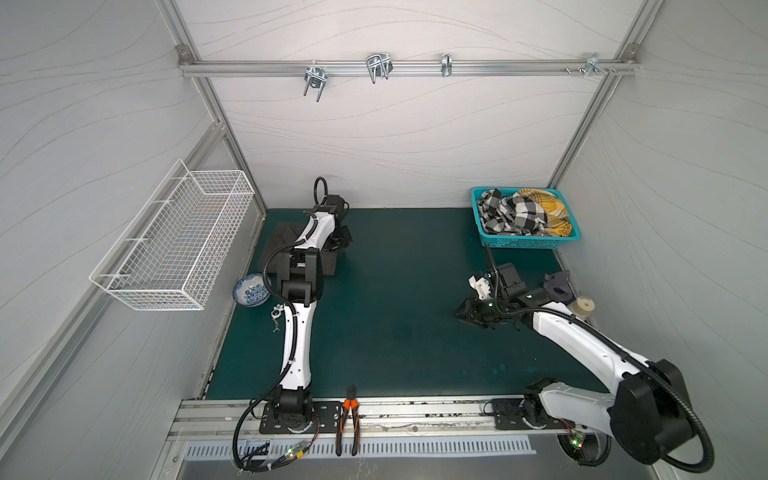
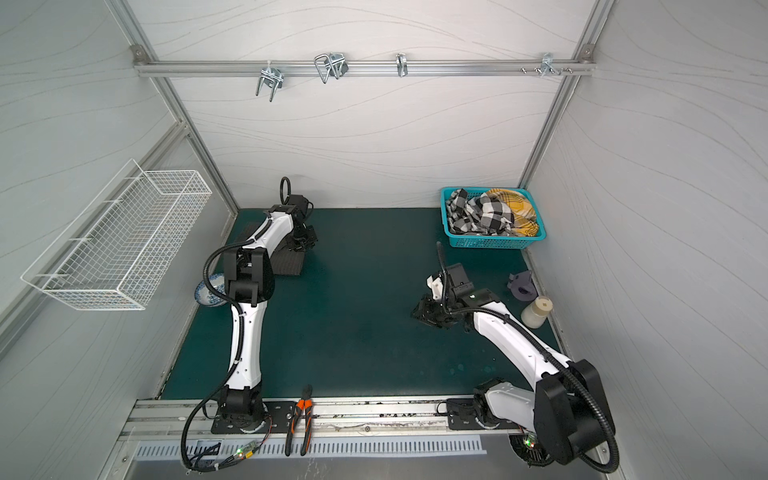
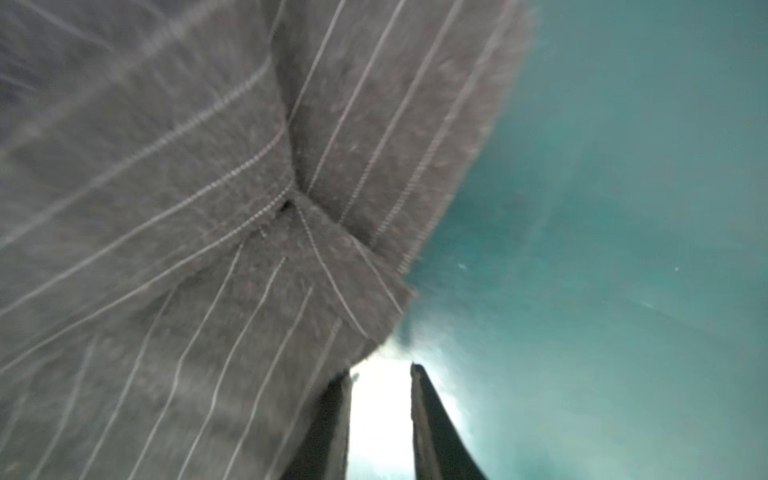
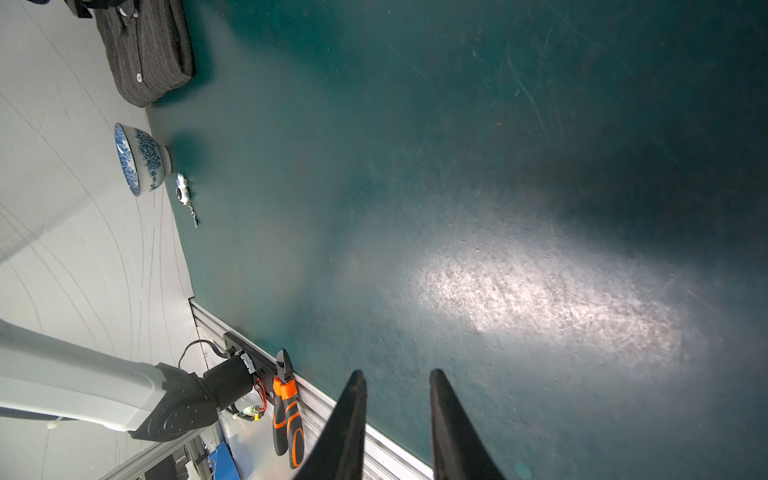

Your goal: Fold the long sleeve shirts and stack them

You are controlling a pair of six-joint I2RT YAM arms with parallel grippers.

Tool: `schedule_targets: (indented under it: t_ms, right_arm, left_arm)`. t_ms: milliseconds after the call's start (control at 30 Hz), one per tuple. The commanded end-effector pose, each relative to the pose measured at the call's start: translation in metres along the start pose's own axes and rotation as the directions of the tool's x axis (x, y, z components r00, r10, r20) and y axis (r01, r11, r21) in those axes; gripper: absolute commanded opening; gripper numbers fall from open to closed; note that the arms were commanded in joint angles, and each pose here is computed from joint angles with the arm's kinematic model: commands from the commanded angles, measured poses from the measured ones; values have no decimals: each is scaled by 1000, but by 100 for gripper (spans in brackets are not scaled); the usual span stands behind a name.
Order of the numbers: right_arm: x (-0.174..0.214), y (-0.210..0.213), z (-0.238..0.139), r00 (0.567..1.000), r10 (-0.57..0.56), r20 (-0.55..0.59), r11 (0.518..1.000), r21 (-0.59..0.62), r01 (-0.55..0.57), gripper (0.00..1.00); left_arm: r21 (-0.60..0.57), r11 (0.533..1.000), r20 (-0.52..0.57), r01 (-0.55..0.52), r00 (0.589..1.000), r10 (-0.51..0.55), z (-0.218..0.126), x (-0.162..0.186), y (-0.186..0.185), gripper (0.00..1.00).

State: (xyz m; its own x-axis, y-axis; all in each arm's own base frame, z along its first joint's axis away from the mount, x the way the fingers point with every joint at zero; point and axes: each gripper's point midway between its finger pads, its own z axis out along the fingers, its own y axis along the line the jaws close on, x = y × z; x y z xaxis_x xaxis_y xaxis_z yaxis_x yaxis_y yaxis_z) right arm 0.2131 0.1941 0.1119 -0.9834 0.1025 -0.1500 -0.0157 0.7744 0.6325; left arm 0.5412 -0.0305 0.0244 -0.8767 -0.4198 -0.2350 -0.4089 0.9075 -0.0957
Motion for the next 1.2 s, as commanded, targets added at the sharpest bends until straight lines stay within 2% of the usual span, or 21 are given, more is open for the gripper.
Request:
schedule_targets:
  t_ms: [0, 167, 400, 533, 600, 700, 800, 900, 967, 1033, 1067, 1100, 1167]
  right_arm:
    - [6, -3, -4, 1000, -7, -7, 1000, 19, 7, 28]
    - [1, 4, -14, 1000, -21, 13, 1000, 23, 21, 28]
    - [-11, 18, -45, 993, -65, 102, 997, 58, 59, 36]
    - [-25, 22, -76, 976, -103, 192, 990, 116, 81, 44]
    - [-35, 24, -98, 958, -125, 257, 984, 154, 87, 49]
    - [-48, 31, -131, 924, -143, 355, 983, 163, 89, 55]
    - [-56, 34, -162, 874, -151, 463, 981, 180, 74, 60]
    - [-60, 31, -176, 814, -148, 561, 983, 175, 58, 64]
    - [-63, 22, -186, 748, -114, 654, 986, 165, 6, 68]
    - [-65, 6, -196, 667, -119, 735, 982, 188, -32, 82]
    - [-64, -5, -199, 625, -129, 770, 977, 205, -52, 99]
    - [-64, -13, -203, 584, -138, 800, 974, 216, -66, 99]
    - [-63, -32, -203, 514, -155, 844, 965, 240, -103, 99]
  left_arm:
    - [7, 1000, 7, 12, 1000, -12, -3, -9, 2, 30]
    - [129, 992, 45, -13, 999, 7, -41, -12, -28, 37]
    - [310, 943, 186, -121, 980, 65, -156, 5, -84, 46]
    - [374, 909, 259, -186, 962, 91, -218, 34, -92, 48]
    - [398, 892, 304, -215, 948, 93, -248, 52, -87, 49]
    - [443, 866, 352, -234, 933, 72, -275, 83, -70, 51]
    - [458, 855, 421, -244, 906, 34, -289, 109, -43, 54]
    - [418, 879, 469, -228, 883, 6, -282, 135, -8, 55]
    - [375, 899, 502, -225, 865, 8, -276, 148, 14, 57]
    - [323, 921, 534, -219, 845, 14, -264, 158, 34, 59]
    - [285, 937, 560, -200, 829, 7, -256, 159, 46, 64]
    - [246, 952, 586, -184, 810, 5, -248, 160, 57, 77]
    - [137, 981, 639, -136, 769, 17, -227, 162, 86, 85]
